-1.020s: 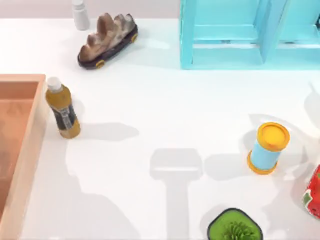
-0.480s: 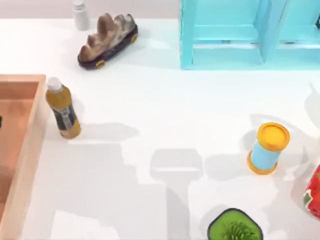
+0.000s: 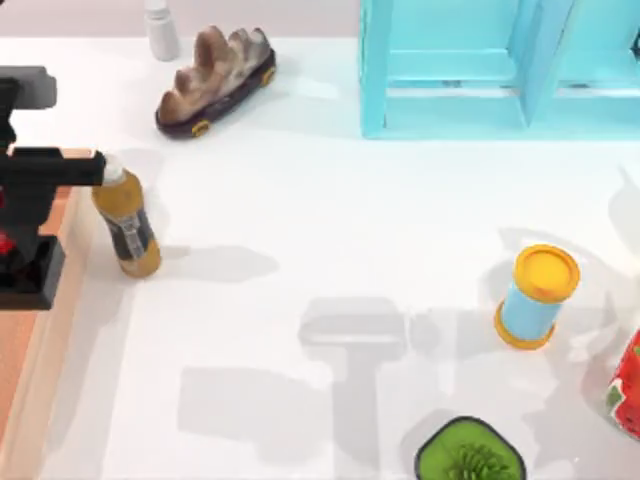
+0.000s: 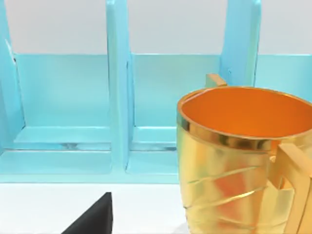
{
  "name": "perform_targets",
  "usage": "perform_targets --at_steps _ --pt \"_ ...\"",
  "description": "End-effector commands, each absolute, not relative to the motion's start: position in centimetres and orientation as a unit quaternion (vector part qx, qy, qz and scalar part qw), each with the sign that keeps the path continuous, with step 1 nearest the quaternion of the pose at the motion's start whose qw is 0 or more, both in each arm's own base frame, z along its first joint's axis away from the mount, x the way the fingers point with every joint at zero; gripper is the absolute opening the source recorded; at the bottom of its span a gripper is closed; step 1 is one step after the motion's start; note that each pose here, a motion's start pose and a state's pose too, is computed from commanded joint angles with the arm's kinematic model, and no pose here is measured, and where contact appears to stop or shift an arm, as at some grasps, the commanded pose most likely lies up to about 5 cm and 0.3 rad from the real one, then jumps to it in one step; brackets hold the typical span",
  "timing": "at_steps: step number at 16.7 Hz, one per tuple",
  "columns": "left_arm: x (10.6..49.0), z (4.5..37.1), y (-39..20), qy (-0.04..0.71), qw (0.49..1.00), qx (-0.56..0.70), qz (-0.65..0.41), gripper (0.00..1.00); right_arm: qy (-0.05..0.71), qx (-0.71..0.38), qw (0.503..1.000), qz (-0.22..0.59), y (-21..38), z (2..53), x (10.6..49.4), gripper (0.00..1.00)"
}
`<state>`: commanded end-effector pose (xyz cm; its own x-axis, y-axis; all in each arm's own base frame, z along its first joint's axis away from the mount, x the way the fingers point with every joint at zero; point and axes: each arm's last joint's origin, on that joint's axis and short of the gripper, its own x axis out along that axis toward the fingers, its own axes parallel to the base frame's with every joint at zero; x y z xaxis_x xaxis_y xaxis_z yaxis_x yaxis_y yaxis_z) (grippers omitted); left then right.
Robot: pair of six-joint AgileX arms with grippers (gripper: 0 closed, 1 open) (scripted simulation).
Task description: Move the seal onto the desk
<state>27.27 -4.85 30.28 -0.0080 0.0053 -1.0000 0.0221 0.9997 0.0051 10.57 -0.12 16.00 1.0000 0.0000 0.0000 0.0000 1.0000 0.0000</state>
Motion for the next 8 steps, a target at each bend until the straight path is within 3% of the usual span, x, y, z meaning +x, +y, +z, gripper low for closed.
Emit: perform_targets --at_steps 8 --pt "27.9 30.6 -6.4 0.707 0.707 0.008 -0.007 0.00 0.000 0.000 1.000 0.000 -0.1 16.0 10.6 1.00"
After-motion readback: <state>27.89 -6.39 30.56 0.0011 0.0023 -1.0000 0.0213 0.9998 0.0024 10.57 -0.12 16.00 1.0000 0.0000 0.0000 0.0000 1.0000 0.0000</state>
